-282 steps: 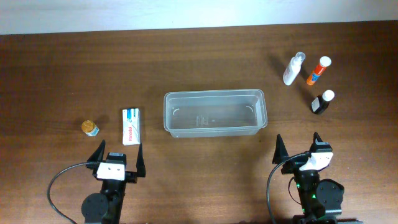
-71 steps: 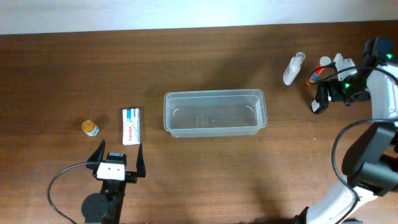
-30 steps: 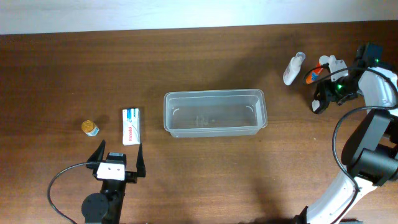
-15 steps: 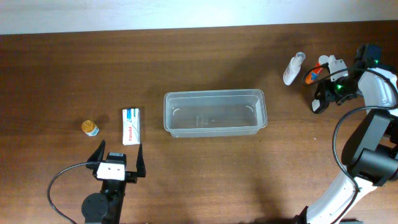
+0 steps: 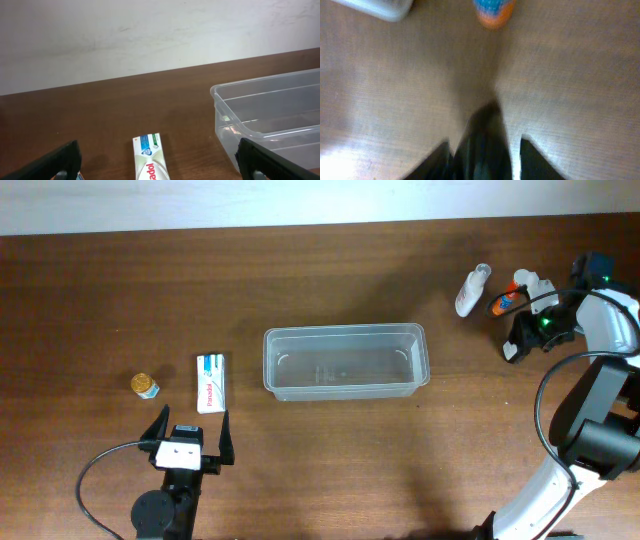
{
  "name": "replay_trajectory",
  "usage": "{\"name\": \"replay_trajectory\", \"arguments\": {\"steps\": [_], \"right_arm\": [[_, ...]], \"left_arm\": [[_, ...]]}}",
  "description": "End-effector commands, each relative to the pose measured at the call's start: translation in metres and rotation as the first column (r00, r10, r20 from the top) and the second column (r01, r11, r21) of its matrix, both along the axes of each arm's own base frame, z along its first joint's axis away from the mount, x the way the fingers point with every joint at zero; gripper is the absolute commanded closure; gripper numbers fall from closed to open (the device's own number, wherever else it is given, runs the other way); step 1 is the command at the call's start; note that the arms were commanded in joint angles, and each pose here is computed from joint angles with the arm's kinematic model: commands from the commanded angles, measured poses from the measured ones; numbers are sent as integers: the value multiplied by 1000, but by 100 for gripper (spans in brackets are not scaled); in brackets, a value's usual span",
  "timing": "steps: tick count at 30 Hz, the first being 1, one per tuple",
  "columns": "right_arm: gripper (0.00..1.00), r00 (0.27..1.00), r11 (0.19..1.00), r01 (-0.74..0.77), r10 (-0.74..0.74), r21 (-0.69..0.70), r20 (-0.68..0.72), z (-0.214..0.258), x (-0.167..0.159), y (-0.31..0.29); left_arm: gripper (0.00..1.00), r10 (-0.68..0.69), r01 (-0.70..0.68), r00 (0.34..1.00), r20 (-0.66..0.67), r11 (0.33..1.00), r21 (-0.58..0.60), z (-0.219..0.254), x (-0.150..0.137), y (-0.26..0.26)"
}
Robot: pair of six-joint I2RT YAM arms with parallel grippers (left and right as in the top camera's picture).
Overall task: Pack container
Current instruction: 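Lower the right gripper and grasp the dark bottle by its cap, then carry the dark bottle into the container and release it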
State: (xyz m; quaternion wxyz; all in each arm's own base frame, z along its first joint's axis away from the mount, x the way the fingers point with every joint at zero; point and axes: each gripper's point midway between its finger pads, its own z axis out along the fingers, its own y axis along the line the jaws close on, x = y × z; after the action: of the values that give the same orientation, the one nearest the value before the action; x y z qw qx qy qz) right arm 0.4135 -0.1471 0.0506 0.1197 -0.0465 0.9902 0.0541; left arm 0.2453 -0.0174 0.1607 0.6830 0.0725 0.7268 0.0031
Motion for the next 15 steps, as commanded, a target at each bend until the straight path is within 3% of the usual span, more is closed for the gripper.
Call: {"name": "replay_trajectory", "arguments": {"steps": [1,10,15], "right_arm": [[68,999,1000,11,-10,-21,36,20,7,-6],[75,998,999,16,-14,-29,58,50,15,-10],[81,986,992,124,-122,-8,117,98,29,-14]], "left_arm": [[1,-6,6,1000,-1,1000,8,-2,0,-1],[0,-6,6,1000,-1,1000,8,-2,0,-1],[1,-6,6,1000,-1,1000,8,-2,0,-1]]}}
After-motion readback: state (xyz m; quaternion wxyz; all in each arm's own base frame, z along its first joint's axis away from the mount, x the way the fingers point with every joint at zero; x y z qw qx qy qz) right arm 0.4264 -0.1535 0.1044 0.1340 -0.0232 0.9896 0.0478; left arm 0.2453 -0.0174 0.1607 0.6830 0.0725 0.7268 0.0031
